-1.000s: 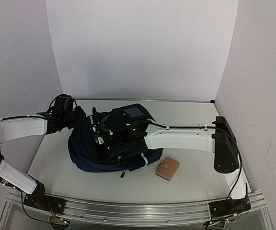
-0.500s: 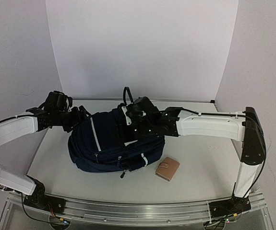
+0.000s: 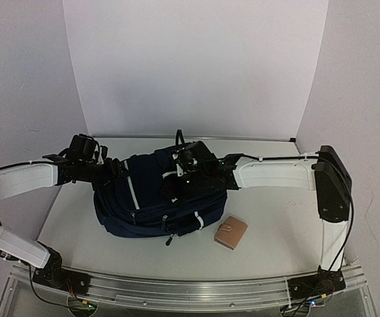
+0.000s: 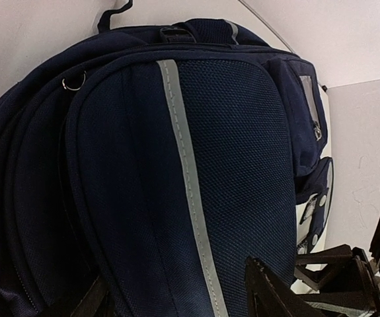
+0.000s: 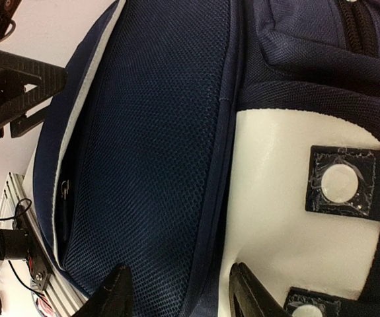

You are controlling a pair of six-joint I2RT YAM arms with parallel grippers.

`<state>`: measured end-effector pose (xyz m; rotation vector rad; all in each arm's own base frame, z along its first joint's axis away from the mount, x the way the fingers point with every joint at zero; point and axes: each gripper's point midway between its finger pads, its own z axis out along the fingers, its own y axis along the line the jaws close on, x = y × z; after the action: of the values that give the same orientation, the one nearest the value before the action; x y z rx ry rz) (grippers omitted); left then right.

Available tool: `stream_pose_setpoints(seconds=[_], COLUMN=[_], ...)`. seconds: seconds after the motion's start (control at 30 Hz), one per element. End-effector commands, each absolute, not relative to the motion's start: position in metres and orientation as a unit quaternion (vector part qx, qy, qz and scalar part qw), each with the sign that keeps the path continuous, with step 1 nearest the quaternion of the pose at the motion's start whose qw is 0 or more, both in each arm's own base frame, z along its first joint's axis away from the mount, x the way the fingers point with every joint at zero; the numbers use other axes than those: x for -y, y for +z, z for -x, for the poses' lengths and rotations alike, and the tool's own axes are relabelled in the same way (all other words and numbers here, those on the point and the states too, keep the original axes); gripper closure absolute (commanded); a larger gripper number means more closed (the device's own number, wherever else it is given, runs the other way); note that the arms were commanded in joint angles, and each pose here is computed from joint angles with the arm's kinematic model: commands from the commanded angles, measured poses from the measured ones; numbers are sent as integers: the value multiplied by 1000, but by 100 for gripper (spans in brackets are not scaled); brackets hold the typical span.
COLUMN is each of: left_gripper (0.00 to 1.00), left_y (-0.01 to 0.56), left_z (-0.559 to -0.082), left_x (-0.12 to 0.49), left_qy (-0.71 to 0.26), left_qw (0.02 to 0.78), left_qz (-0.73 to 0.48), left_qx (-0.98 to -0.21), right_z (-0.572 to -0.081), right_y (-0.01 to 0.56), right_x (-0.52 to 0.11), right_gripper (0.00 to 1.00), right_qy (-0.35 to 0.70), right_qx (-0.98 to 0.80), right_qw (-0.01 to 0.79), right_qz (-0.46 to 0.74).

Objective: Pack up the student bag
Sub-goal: Adjust the student bag at the center of the board, then unzip the student bag at the center of the board.

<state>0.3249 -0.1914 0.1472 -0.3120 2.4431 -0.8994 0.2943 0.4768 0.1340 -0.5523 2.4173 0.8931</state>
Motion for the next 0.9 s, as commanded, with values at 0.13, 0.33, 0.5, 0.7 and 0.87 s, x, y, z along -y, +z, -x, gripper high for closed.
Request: stream_pose_setpoints(seconds=[0.13,0.33,0.5,0.7,0.87], left_gripper=[41,47,47,32,28], left_y=[152,153,169,190,185], left_z=[-343,-367,-394,-403,-372], left_x=[219,256,279,273,264], left_qy=[-389,-430,-437,-371,-292], left_qw=[257,248,282,352,390], left_qz=[82,28,-25,-57,-86], left_qx=[-881,-867,-854,-857,-869], right_z=[-309,-339,-368,-382,-387], right_y=[127,138,144,152,152], right_x=[-496,-468,-433,-416,-415], right_gripper=[80,100,100,100,100], right_qy=[360,345,328,317,313], right_qx=[-879,-885,-887,-886,-886], right_qw=[249,289,316,335,341], right_qz=[187,118,67,49,44])
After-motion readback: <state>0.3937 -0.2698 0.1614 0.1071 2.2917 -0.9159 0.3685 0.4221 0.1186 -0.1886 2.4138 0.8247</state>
